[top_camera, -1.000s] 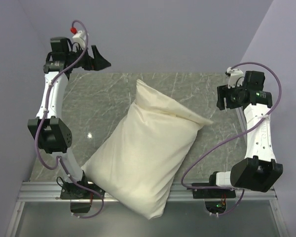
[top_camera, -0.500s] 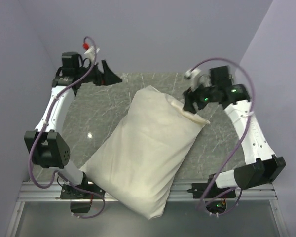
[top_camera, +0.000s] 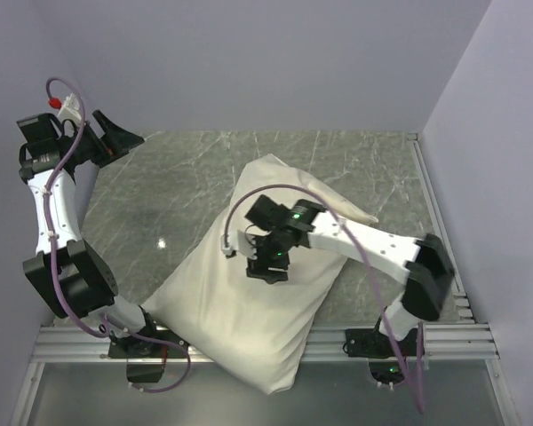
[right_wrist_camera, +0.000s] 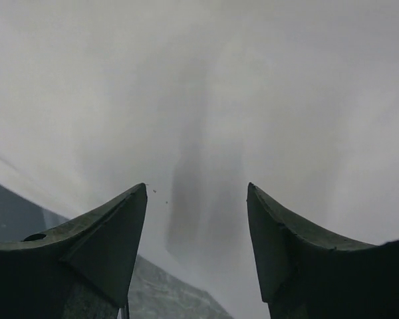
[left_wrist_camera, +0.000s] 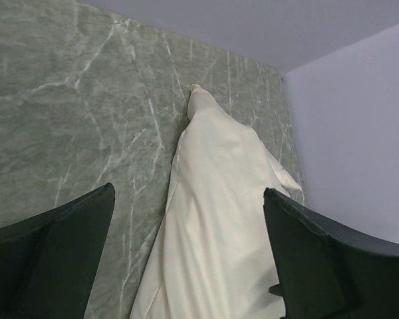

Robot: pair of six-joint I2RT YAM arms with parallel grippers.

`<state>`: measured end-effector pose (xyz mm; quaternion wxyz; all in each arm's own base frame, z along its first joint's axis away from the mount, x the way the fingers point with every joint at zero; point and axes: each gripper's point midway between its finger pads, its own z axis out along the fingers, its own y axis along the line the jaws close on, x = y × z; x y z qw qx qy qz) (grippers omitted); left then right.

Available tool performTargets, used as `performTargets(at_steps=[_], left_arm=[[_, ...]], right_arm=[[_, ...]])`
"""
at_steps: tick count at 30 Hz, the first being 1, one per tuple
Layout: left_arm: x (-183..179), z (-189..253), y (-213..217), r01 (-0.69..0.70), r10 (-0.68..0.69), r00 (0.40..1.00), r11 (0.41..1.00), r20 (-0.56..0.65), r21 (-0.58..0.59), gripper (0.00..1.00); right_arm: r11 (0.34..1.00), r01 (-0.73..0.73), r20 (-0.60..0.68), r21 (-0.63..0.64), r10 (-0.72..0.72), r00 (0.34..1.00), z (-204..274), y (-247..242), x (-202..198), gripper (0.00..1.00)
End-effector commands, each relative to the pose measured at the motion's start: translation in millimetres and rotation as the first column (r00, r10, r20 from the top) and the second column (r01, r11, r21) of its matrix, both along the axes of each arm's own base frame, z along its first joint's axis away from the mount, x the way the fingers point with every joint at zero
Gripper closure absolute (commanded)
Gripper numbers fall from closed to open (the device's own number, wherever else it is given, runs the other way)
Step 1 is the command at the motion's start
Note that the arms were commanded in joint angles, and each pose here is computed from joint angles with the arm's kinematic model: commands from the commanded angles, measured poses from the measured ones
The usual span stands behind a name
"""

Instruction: Put the pillow into the pillowcase

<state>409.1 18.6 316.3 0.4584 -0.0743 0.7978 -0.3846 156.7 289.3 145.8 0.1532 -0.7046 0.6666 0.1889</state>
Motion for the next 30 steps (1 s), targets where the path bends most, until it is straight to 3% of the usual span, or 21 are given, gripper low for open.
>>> performTargets(at_steps=[1,5,7,10,12,13,14,15,16,18,20,22,25,29,30], left_arm=[[-5.1,7.0,10.3,-0.005,0.005,1.0,0.999,-0.005,-0.038,0.01],[-6.5,7.3,24.1,-0.041,0.041,0.999,0.999,-0.005,-0.029,0.01],[-8.4,5.4,26.9,-0.051,0.051,0.999,0.998,-0.013,-0.028,0.01],[-10.8,-1.4,30.8,-0.079,0.078,0.996,0.997,-0.031,-0.012,0.01],[-10.3,-6.7,38.2,-0.11,0.111,0.993,0.994,-0.043,0.023,0.01],[-12.3,-9.5,40.0,-0.123,0.125,0.99,0.992,-0.061,0.031,0.01],[-12.9,-11.8,43.1,-0.129,0.133,0.989,0.99,-0.061,0.056,0.01],[-12.2,-15.7,48.2,-0.153,0.159,0.985,0.985,-0.073,0.082,0.01],[-13.2,-19.4,48.9,-0.155,0.162,0.983,0.984,-0.082,0.088,0.01],[-16.2,-30.4,49.4,-0.152,0.163,0.981,0.983,-0.106,0.104,0.01],[-19.6,-49.3,42.6,-0.133,0.147,0.979,0.986,-0.143,0.105,0.01],[-23.1,-70.6,32.7,-0.103,0.124,0.974,0.987,-0.187,0.122,0.01],[-28.2,-106.3,-12.3,0.049,-0.006,0.964,0.987,-0.264,0.155,0.01],[-33.6,-147.7,-56.9,0.168,-0.098,0.927,0.971,-0.362,0.168,0.04],[-34.3,-152.9,-66.0,0.185,-0.111,0.92,0.968,-0.375,0.167,0.04]], right_arm=[[0.999,-0.042,-0.01,-0.007,0.042,0.999,-28.4,40.4,12.8,0.32],[0.993,0.117,-0.003,-0.029,-0.117,0.993,-59.8,72.6,61.9,0.36],[0.957,0.289,-0.019,0.007,-0.289,0.957,-62.3,89.7,112.7,0.36],[0.828,0.551,-0.038,0.105,-0.55,0.834,-48.5,97.0,199.6,0.36],[0.701,0.691,-0.068,0.177,-0.691,0.719,-36.1,93.4,246.1,0.35],[0.603,0.764,-0.048,0.228,-0.777,0.628,-25.0,75.0,288.6,0.35],[0.501,0.829,-0.105,0.247,-0.837,0.537,-18.6,68.6,306.6,0.35],[0.445,0.859,-0.147,0.255,-0.86,0.489,-13.6,61.3,320.2,0.35],[0.423,0.864,-0.259,0.272,-0.833,0.489,3.0,55.6,332.1,0.34],[0.406,0.868,-0.317,0.286,-0.815,0.485,20.1,50.4,330.3,0.34],[0.446,0.821,-0.316,0.356,-0.77,0.555,60.2,33.8,295.4,0.33],[0.437,0.795,-0.29,0.42,-0.765,0.574,79.4,17.3,284.0,0.32],[0.4,0.804,-0.193,0.44,-0.832,0.52,78.6,-28.0,292.9,0.32],[0.374,0.88,-0.108,0.291,-0.901,0.419,15.6,-85.3,319.2,0.39],[0.329,0.913,-0.099,0.24,-0.928,0.36,-9.7,-111.0,329.3,0.4]])
